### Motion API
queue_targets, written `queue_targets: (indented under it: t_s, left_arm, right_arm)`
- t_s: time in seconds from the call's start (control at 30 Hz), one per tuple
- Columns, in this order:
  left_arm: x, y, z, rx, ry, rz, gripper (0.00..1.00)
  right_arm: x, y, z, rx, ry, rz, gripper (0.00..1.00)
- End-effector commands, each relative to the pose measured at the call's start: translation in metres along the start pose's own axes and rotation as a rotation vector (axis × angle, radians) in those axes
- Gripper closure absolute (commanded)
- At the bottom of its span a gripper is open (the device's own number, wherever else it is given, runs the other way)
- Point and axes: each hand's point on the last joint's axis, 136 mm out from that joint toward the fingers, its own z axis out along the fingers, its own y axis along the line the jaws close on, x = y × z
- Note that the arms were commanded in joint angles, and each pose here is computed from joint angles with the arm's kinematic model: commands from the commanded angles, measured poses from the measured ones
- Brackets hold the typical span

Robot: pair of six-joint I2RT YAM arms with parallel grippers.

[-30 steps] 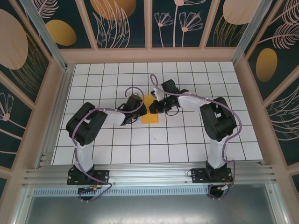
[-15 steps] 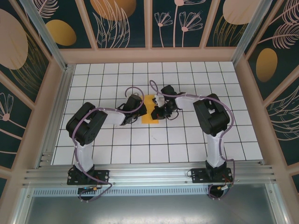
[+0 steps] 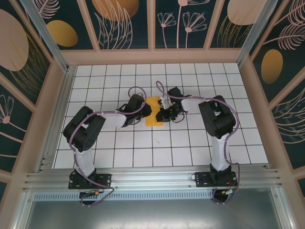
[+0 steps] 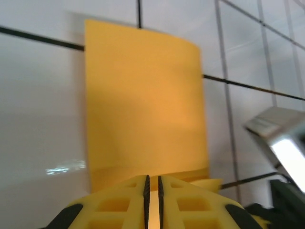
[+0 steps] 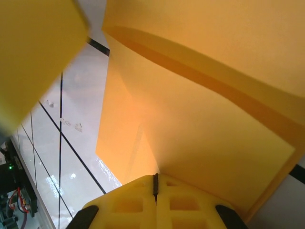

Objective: Fold a paper plane with a square sheet of paper (pick it up from the middle)

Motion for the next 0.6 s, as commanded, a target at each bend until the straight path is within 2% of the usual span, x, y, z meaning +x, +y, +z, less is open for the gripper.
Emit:
queue_targets:
  t_s: [0.0,0.13,0.23,0.57]
  left_arm:
    - [-0.007,-0.029,-0.016,0.117,0.002,-0.023,0.87]
    - [0.006,-0.032,-0.015,0.181,0.038,-0.08,0.97]
    - [0.017,-0.028,-0.004,0.189,0.083,-0.114,0.98]
    - [0.033,-0.009,0.016,0.156,0.114,-0.168,1.0]
  right_arm:
    - [0.02,-0.033,0.008,0.08,0.048,0.092,1.0]
    - [0.016,-0.032,0.006,0.081,0.037,0.09,1.0]
    - [0.014,-0.031,0.006,0.076,0.033,0.088,1.0]
    - [0.011,-0.031,0.006,0.077,0.02,0.095,1.0]
